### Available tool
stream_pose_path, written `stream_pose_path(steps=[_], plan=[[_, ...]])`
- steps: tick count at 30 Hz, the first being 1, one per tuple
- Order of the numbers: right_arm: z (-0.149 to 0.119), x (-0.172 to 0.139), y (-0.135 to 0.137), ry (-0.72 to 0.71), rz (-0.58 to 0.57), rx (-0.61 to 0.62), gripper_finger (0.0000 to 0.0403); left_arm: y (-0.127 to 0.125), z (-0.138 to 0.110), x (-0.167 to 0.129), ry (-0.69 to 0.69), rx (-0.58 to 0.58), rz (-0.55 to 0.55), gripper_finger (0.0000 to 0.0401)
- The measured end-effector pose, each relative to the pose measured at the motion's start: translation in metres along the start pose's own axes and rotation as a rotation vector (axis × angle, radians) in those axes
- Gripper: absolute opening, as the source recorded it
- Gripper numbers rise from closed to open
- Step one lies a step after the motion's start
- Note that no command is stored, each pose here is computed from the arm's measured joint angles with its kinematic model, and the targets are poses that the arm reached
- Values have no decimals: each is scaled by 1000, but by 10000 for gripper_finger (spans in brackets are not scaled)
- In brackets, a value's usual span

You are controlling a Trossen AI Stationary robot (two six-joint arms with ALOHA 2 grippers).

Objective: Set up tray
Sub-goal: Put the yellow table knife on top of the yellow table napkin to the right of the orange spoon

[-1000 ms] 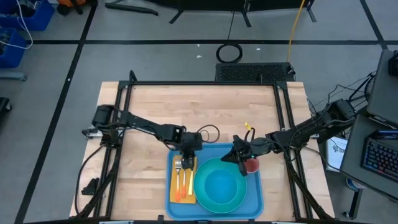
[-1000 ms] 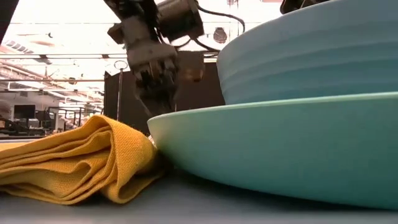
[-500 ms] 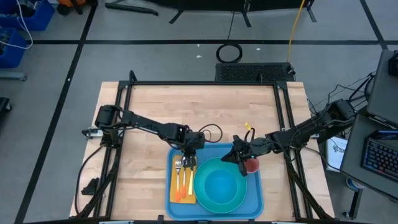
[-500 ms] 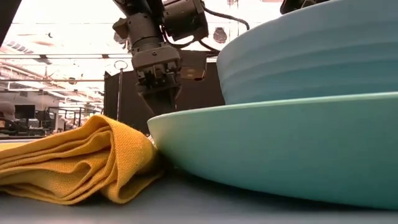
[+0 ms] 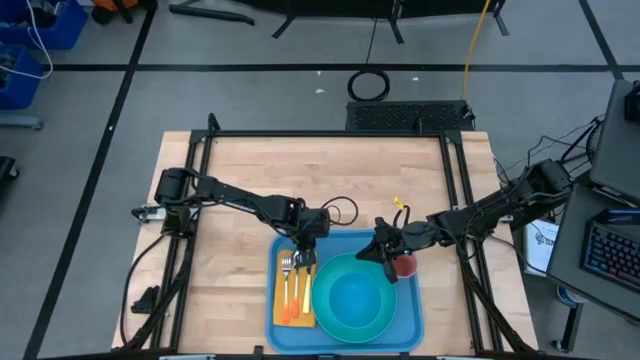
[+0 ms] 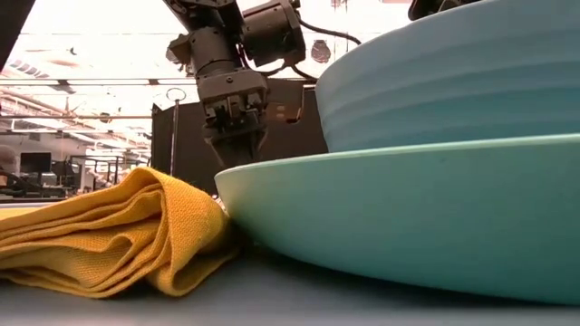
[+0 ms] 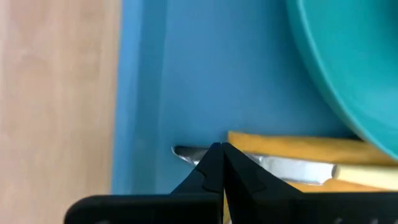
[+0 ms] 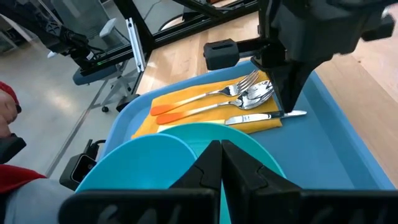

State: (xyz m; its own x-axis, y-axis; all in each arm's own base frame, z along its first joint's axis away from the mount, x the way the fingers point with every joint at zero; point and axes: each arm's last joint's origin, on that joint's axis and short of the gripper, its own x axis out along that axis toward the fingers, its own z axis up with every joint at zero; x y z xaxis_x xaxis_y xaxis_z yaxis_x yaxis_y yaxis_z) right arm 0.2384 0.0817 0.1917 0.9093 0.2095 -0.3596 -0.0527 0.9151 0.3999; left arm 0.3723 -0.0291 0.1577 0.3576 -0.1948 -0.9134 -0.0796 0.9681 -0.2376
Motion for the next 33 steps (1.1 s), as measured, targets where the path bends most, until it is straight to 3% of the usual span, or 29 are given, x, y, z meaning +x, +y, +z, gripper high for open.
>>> stream_pose_path(steps=[19, 33], plan=[[-1, 0, 3, 2, 13, -4, 0, -3, -2, 1, 24, -21, -64, 0], [-1, 0, 3, 0, 13, 0, 0, 0, -3, 23, 75, -58, -122, 0]])
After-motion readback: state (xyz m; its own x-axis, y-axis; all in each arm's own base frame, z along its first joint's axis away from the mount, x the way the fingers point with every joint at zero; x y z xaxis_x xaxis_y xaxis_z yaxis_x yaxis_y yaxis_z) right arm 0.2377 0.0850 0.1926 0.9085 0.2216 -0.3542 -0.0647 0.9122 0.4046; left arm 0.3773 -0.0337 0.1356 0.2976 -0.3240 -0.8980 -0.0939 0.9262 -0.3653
